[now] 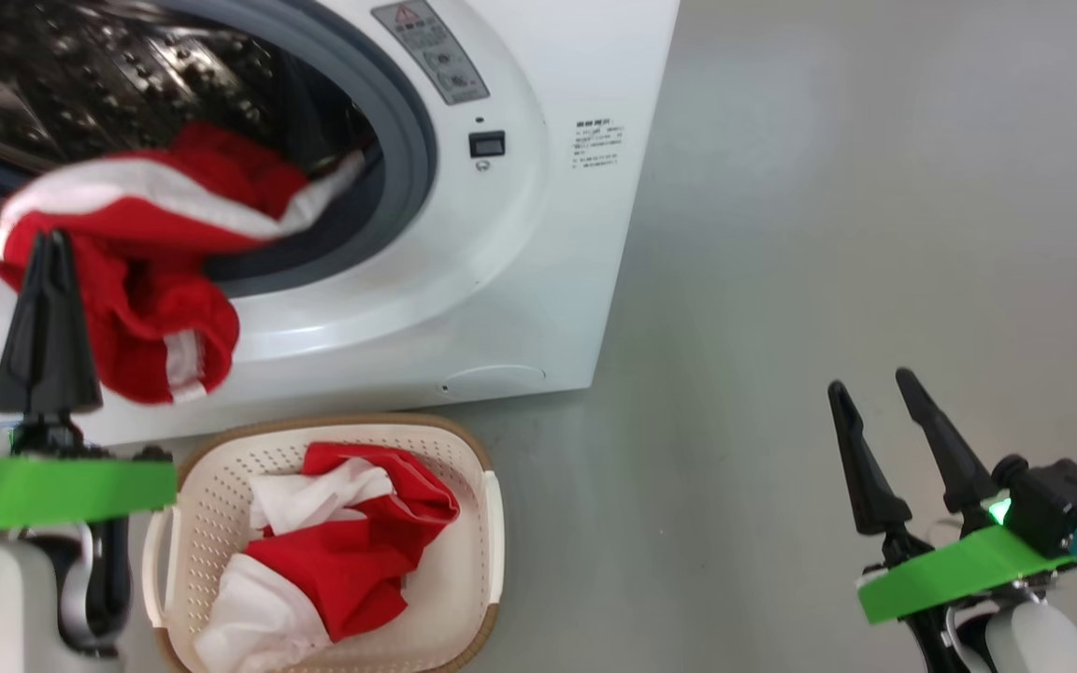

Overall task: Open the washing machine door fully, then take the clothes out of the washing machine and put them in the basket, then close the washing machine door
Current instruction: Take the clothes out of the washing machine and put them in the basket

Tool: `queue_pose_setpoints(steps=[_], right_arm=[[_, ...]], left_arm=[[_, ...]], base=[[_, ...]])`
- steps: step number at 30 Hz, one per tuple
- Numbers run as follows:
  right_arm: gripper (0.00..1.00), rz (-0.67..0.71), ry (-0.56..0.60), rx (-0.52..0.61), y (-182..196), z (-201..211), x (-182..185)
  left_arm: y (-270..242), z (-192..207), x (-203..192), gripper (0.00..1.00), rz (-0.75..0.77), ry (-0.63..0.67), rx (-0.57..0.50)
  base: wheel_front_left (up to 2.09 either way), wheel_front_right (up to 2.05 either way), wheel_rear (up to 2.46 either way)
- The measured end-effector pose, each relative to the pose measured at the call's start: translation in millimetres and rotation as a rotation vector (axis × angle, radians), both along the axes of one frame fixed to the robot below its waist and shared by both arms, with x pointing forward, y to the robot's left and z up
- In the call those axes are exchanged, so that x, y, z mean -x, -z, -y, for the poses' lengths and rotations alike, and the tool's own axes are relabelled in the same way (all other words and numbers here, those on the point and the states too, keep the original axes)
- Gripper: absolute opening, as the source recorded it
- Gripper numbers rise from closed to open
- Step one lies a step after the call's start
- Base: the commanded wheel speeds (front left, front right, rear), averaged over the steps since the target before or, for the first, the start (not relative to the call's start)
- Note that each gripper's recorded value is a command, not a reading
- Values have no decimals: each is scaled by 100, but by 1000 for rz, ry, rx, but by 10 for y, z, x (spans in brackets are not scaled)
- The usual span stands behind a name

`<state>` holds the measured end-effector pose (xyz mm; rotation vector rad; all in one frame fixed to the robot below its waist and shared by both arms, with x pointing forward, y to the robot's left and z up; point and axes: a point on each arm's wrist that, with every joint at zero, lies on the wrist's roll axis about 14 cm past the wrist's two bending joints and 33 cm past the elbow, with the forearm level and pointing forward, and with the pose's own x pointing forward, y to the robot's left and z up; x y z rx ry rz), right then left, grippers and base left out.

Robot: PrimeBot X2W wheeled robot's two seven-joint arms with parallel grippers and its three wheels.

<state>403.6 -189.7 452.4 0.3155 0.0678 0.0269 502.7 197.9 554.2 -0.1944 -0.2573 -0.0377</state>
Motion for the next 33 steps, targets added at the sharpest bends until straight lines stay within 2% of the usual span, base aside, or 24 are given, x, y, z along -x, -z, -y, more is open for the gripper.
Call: queue_pose_setpoints(steps=[10,19,23,33], right_arm=[[100,16,-12,-2,-73,-38,99],[100,14,-18,-4,-63,-59,80],[100,4,-19,-4,-25,-60,71],[100,-22,-12,-3,68,-38,64]], left_arm=[[-354,-104,419,0,107,-38,-6],[-465,-105,573,0,150,-50,-7],[-353,-80,565,0,120,-46,1],[378,89,575,0,-97,-7,30]], base=[[0,0,0],[0,0,0],[0,0,0],[0,0,0]])
